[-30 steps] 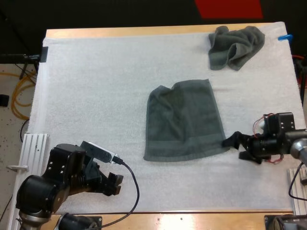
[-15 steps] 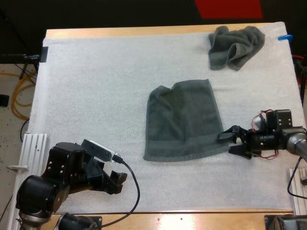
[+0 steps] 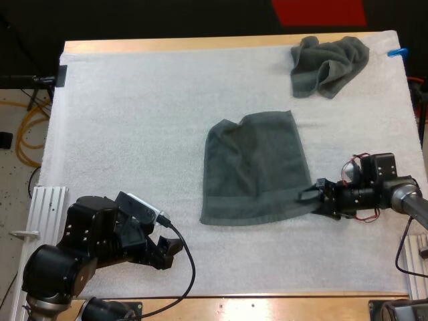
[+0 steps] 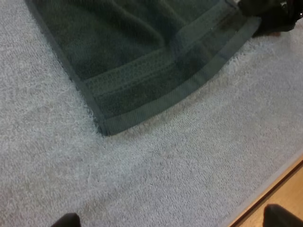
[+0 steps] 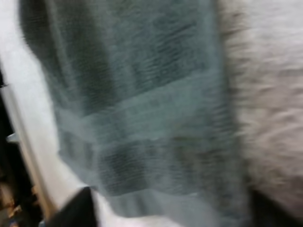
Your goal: Pick towel from pile fold and stack
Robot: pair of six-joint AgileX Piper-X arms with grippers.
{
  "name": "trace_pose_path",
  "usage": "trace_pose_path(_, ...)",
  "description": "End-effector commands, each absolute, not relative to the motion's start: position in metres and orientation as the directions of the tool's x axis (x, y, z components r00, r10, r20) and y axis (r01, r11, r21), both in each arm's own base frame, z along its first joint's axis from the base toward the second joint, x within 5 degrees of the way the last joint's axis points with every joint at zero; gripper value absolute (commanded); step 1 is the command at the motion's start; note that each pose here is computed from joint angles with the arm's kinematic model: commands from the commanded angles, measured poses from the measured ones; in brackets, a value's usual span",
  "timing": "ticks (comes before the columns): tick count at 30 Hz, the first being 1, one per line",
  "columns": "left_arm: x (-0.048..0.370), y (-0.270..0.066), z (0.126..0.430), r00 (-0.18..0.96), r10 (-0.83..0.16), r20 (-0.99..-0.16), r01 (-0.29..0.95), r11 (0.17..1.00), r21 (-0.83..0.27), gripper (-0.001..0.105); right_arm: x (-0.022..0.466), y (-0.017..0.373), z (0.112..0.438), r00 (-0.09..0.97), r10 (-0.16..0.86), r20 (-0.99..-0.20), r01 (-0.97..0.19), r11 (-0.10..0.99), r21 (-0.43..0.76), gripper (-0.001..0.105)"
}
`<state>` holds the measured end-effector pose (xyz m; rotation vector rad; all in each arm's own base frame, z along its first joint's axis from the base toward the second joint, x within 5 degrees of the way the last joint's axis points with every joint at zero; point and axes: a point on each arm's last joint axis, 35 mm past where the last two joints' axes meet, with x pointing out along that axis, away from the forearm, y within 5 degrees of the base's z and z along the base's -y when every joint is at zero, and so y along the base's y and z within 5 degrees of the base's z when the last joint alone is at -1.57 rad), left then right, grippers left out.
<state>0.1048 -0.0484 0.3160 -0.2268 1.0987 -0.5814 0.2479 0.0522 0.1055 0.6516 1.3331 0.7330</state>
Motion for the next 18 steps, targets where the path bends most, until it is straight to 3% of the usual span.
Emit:
trace_pose_path(1,0.105,-0.049,0.318,0.327,-0.562,-0.76,0.335,0.821,-0.463,0.072,0.242,0.053,0.096,0.063,0.743,-0.667,-0.07,0.67,0.739,0.035)
trace_pose_path(5,0.109,-0.05,0.32,0.362,-0.572,-0.736,0.355,0.815,-0.459,0.072,0.242,0.052,0.096,0.074,0.715,-0.695,-0.077,0.699,0.711,0.0)
trace_pose_path(12,0.128,-0.056,0.329,0.474,-0.586,-0.657,0.321,0.81,-0.491,0.072,0.242,0.05,0.1,0.096,0.675,-0.732,-0.101,0.738,0.667,0.0)
trace_pose_path(18,0.159,-0.066,0.31,0.399,-0.582,-0.709,0.272,0.813,-0.514,0.072,0.243,0.05,0.103,0.103,0.675,-0.73,-0.108,0.737,0.667,0.0)
